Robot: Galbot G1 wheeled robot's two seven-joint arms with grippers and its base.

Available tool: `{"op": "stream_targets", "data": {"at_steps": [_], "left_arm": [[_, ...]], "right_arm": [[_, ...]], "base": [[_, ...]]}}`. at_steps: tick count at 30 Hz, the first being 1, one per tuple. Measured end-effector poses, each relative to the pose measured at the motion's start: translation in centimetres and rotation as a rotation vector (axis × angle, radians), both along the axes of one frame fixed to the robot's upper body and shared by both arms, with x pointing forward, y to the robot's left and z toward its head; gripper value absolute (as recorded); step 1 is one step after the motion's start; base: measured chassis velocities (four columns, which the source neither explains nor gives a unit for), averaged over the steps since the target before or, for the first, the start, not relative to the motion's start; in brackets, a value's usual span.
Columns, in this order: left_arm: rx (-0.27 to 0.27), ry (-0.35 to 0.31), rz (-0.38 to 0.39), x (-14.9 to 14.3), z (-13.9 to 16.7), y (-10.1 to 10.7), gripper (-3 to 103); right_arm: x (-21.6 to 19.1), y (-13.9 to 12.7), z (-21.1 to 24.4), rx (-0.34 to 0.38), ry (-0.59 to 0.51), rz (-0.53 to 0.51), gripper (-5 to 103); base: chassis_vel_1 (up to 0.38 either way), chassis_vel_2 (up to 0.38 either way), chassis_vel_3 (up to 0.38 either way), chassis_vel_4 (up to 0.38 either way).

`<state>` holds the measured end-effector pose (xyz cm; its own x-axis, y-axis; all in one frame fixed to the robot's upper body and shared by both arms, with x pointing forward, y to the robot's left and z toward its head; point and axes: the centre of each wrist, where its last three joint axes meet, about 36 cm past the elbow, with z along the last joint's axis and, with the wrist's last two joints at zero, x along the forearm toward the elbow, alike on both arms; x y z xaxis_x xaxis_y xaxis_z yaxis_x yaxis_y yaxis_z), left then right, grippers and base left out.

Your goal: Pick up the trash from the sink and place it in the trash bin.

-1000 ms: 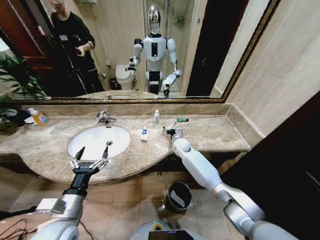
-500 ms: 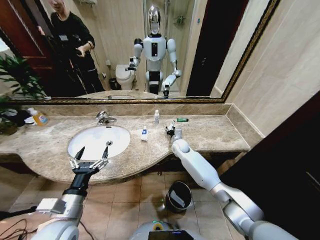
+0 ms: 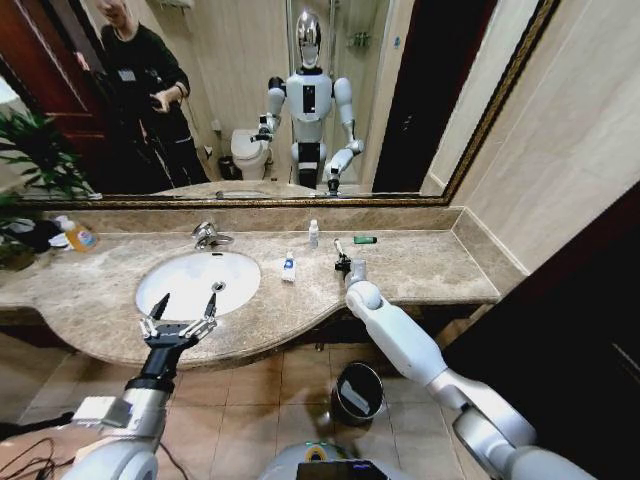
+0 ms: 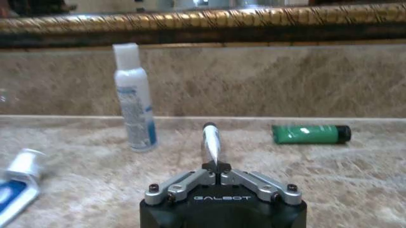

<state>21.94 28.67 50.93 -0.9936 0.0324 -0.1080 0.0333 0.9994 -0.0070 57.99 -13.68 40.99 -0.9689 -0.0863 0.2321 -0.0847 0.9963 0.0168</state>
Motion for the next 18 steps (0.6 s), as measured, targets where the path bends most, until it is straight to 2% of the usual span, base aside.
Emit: {"op": "stream_targets", "data": {"at_steps": [4,12,16,18], "left_arm": [[0.000,0.000,0.000,0.0,0.0,0.0,100],[0.000,0.000,0.000,0.0,0.0,0.0,100],[0.000,0.000,0.000,0.0,0.0,0.0,100],[0.000,0.000,0.000,0.0,0.0,0.0,100]], "right_arm": [[-0.8,-0.1,0.9,0.010,-0.048,0.024,0],[-3.4,-2.7,3.4,0.013,-0.193,0.103,0],[-6.0,-4.5,5.0,0.052,-0.237,0.173,0],[-9.0,-6.0,5.2,0.073,-0.244,0.233,0]], "base": [[0.000,0.000,0.000,0.000],[0.000,0.000,0.000,0.000],[0.000,0.000,0.000,0.000],[0.000,0.000,0.000,0.000]]}}
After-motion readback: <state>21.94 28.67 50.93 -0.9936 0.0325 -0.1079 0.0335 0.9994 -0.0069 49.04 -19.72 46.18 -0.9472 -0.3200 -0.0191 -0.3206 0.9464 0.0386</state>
